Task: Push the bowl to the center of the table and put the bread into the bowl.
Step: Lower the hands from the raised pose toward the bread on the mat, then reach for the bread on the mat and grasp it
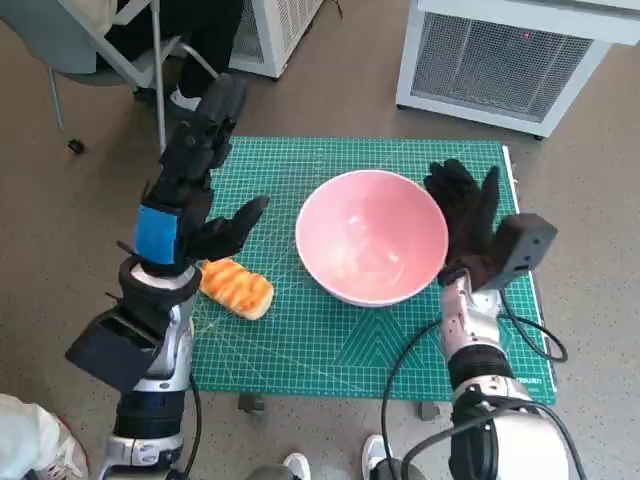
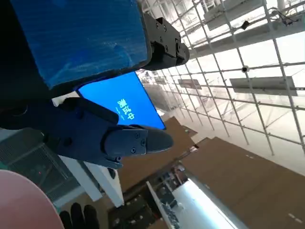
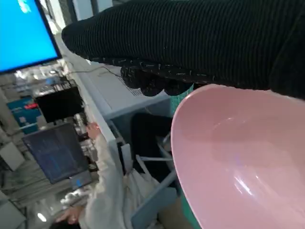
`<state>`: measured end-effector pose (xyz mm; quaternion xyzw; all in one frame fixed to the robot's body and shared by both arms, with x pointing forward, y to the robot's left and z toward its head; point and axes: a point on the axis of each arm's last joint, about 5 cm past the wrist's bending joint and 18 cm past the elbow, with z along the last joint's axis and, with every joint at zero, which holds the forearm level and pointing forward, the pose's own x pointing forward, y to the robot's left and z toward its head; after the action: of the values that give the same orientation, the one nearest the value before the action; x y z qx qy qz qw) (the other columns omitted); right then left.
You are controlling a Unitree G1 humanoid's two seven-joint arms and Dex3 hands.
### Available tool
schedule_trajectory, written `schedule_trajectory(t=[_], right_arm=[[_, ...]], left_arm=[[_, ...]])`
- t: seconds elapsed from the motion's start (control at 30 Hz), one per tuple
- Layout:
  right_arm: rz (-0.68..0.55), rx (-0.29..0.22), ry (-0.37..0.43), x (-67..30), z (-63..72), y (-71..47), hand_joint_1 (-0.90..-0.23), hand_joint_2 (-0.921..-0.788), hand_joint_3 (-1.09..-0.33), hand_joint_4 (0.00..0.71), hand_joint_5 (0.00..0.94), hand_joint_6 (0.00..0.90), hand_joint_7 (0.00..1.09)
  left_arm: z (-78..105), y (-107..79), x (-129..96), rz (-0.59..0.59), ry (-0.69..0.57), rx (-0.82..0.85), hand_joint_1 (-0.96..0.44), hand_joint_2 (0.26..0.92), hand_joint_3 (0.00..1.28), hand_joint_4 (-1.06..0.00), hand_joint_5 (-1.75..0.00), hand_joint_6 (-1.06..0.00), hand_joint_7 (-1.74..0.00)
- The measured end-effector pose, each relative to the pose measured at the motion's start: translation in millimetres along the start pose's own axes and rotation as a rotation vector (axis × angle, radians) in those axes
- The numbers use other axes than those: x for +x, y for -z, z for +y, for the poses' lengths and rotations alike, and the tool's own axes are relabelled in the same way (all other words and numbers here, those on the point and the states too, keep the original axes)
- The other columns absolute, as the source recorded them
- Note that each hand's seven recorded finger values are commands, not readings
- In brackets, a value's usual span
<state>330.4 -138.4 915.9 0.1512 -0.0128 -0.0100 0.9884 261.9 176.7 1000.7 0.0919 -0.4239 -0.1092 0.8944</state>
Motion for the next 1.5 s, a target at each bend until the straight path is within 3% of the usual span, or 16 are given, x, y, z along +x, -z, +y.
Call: schedule_trajectory(t=[0.27,0.5,0.67,0.77,1.0,1.17,1.5], right_arm=[[-0.072,-0.036,-0.013,6.6,-2.8,-15.3,-0.527,-0.921,-0.849,0.184,0.003,0.119,0.28],[-0.367,-0.09,-0.079,13.8,1.0,-49.1,-0.548,-0.921,-0.852,0.222,0.012,0.01,0.52],[-0.624,-0.152,-0.21,13.0,9.3,-74.0,-0.565,-0.921,-0.841,0.237,0.018,0.001,0.59],[-0.757,-0.192,-0.311,11.1,14.1,-88.2,-0.569,-0.921,-0.825,0.247,0.022,-0.001,0.62],[-0.973,-0.236,-0.502,4.1,21.6,-115.7,-0.554,-0.921,-0.798,0.26,0.027,-0.001,0.65],[-1.027,-0.254,-0.587,-1.9,23.5,-122.1,-0.554,-0.921,-0.788,0.262,0.027,-0.001,0.66],[-1.029,-0.275,-0.623,-12.1,19.2,-119.6,-0.574,-0.921,-0.784,0.251,0.02,-0.001,0.66]], left_arm=[[16.1,-3.1,-12.3,0.032,0.013,0.076,-0.53,0.921,0.32,-0.25,0.0,-0.34,-0.03],[49.7,-9.7,-19.3,0.108,0.171,0.281,-0.56,0.921,0.34,-0.24,0.0,-0.34,-0.03],[76.6,-18.9,-17.6,0.198,0.352,0.453,-0.58,0.921,0.34,-0.25,0.0,-0.35,-0.03],[89.8,-23.5,-15.5,0.277,0.45,0.521,-0.58,0.921,0.28,-0.26,-0.01,-0.36,-0.04],[99.4,-23.2,-13.2,0.451,0.633,0.54,-0.52,0.921,0.12,-0.28,-0.01,-0.38,-0.05],[96.9,-15.9,-14.0,0.585,0.743,0.534,-0.46,0.899,0.03,-0.29,0.0,-0.4,-0.06],[81.5,3.7,-10.9,0.789,0.94,0.584,-0.41,0.83,0.0,-0.29,0.0,-0.42,-0.06]])
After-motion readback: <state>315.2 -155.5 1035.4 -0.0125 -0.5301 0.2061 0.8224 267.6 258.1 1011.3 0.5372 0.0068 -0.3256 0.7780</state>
